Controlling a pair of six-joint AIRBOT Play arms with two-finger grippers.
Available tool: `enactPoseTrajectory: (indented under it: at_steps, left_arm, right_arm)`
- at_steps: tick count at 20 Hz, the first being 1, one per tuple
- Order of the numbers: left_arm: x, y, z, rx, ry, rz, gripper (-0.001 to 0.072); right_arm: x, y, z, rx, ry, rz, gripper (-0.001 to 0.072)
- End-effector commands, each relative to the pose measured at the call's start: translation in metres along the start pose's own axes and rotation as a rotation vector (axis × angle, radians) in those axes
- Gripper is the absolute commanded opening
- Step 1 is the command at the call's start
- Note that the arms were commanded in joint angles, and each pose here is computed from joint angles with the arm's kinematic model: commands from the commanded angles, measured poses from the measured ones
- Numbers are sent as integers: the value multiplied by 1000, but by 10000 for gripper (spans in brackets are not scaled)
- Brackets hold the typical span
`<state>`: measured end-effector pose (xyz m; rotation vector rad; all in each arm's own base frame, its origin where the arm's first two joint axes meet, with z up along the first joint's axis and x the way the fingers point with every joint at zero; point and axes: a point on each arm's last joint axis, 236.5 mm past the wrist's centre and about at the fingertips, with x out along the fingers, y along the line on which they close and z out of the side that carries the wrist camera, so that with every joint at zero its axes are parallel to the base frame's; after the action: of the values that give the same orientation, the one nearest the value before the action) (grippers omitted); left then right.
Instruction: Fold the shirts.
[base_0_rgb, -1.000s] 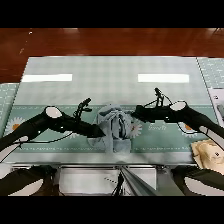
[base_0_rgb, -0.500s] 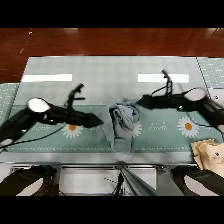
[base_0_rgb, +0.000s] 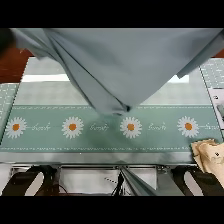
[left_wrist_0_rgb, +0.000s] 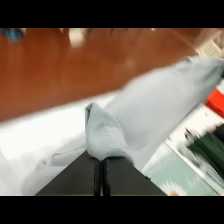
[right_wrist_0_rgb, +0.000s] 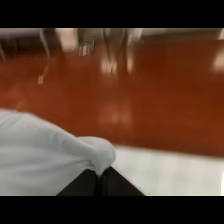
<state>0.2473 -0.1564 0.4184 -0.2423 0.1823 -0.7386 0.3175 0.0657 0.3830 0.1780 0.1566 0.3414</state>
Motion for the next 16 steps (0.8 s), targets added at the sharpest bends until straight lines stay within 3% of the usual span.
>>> enactPoseTrajectory:
  at_steps: [1, 4, 8, 12, 16]
  left_arm:
    - [-61, -64, 89, 200, -260, 22, 22]
    - [-98, -104, 131, 302, -426, 16, 22]
    - [-112, -121, 139, 348, -457, 16, 22]
    - [-88, -86, 101, 320, -250, 89, 23]
    - [-50, -36, 36, 200, 42, 105, 23]
  right_arm:
    - [-65, 33, 88, -52, -257, -15, 23]
    - [-103, 56, 135, -109, -406, -12, 23]
    - [-150, 72, 180, -189, -566, -53, 23]
    - [-145, 43, 183, -172, -549, -168, 23]
    - [-63, -2, 164, -50, -408, -154, 24]
